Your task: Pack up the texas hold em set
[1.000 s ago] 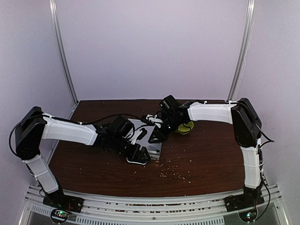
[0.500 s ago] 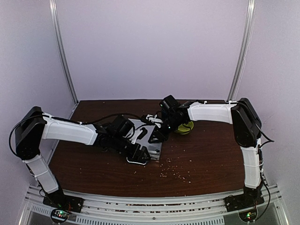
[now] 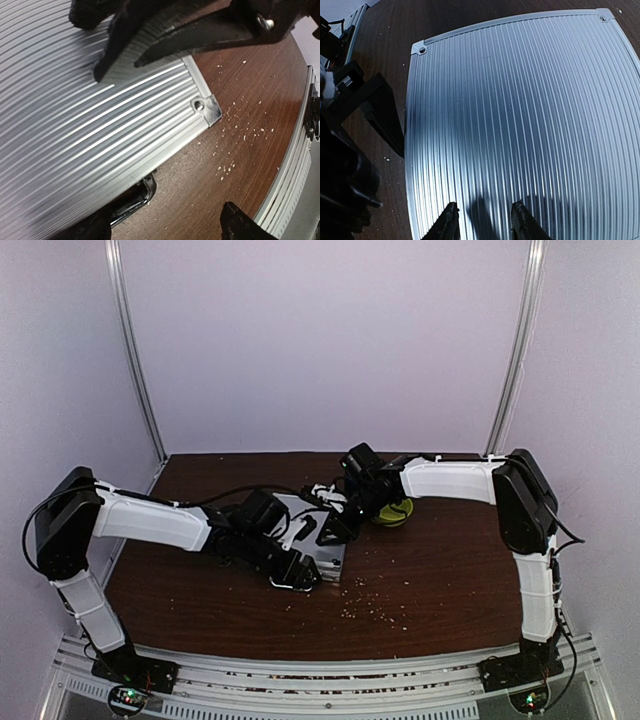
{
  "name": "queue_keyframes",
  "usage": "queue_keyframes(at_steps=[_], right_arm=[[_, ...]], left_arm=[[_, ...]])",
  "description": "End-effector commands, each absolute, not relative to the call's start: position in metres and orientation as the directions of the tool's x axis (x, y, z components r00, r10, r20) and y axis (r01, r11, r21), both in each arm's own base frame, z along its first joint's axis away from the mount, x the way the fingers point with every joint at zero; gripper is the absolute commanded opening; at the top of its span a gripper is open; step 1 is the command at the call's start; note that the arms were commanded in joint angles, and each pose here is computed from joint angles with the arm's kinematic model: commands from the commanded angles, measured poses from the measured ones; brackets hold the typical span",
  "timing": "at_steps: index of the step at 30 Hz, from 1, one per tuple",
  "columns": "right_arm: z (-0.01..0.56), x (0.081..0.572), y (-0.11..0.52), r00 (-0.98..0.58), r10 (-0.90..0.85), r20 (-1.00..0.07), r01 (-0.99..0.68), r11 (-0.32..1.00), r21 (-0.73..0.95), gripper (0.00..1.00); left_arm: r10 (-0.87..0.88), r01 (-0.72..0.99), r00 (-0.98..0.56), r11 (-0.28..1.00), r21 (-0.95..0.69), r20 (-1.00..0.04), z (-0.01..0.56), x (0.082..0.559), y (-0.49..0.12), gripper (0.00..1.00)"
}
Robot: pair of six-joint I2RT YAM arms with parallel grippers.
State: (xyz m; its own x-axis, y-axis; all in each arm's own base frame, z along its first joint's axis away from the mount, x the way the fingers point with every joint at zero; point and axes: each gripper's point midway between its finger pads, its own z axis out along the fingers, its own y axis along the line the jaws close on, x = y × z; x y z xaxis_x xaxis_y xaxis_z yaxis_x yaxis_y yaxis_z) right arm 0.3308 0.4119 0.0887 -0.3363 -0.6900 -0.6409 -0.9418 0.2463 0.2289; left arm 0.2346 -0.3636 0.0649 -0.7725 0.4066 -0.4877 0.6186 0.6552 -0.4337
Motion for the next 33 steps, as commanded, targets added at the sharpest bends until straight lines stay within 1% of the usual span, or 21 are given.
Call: queue_keyframes(at_steps=[1, 13, 21, 28, 33], right_arm=[[0.033, 0.309, 0.391, -0.413, -0.773, -0.481, -0.905, 0.291, 0.310, 0.37], [0.030, 0.308, 0.392, -0.415, -0.776, -0.475, -0.904, 0.291, 0.314, 0.37], [0.027, 0.308, 0.391, -0.419, -0.778, -0.469, -0.901, 0.293, 0.319, 0.37], [0.026, 0.308, 0.391, -0.420, -0.778, -0.467, -0.901, 0.294, 0.319, 0.37], [0.026, 0.308, 0.391, -0.419, -0.778, -0.468, -0.901, 0.294, 0.318, 0.37]], left_arm=[[0.418, 0.621, -0.761, 0.690, -0.371, -0.496, 0.044, 0.246, -0.355, 0.77], [0.417, 0.619, -0.739, 0.730, -0.289, -0.529, 0.041, 0.254, -0.340, 0.75], [0.454, 0.641, -0.727, 0.719, -0.269, -0.516, 0.037, 0.246, -0.332, 0.69], [0.486, 0.669, -0.711, 0.690, -0.277, -0.508, 0.040, 0.237, -0.329, 0.58], [0.463, 0.659, -0.704, 0.708, -0.253, -0.539, 0.046, 0.246, -0.329, 0.58]])
